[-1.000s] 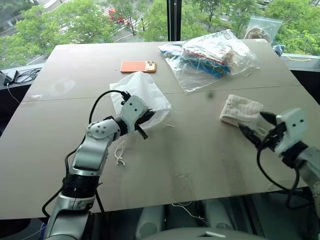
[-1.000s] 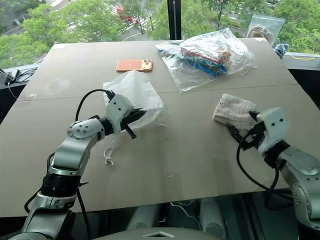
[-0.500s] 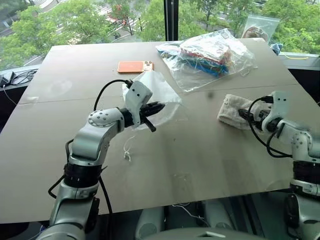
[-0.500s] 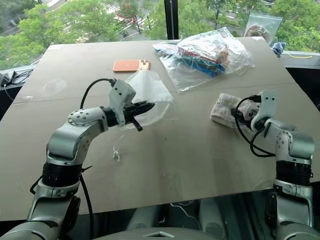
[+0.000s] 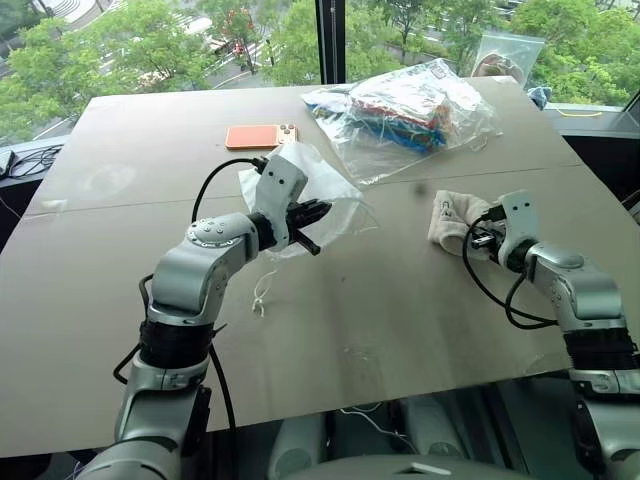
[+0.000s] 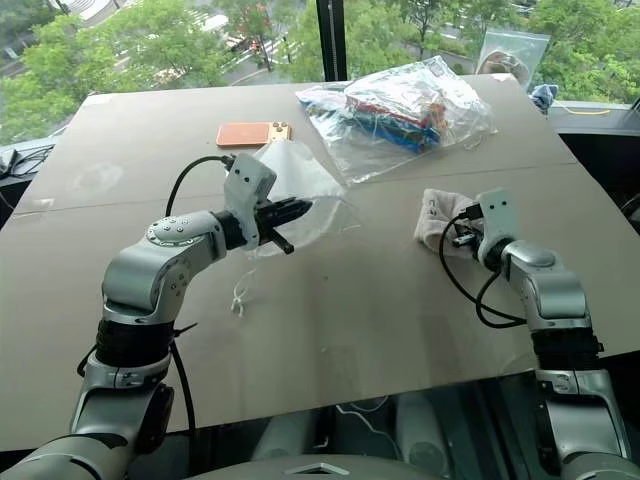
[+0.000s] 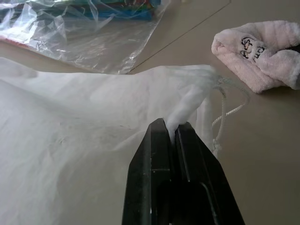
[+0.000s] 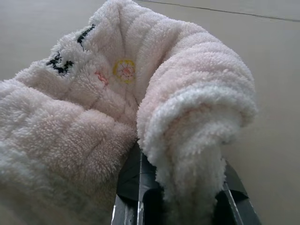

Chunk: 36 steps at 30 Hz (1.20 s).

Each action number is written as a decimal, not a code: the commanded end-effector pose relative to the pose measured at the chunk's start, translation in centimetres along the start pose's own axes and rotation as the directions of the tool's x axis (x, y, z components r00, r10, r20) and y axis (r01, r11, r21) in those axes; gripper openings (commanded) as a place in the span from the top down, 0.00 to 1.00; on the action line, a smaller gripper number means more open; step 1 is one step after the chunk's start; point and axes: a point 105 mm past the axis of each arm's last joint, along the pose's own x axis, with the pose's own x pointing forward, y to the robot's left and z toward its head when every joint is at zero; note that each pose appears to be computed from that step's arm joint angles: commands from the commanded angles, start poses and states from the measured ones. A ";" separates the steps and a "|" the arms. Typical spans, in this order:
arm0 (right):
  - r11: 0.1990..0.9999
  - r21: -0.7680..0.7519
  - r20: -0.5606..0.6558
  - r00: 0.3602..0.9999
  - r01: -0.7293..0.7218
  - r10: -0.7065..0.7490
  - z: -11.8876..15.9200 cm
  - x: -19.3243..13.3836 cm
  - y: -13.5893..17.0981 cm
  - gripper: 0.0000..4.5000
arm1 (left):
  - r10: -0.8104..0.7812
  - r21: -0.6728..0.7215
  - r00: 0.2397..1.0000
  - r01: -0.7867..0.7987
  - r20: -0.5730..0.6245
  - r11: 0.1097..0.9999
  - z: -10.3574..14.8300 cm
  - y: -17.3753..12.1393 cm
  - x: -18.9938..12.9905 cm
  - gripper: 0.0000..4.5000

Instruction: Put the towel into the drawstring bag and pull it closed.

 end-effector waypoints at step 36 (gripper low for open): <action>0.909 0.333 0.201 0.961 -0.251 0.192 6.1 2.2 12.3 0.99 | -0.206 0.040 0.979 0.206 -0.008 0.978 2.4 -2.5 0.1 1.00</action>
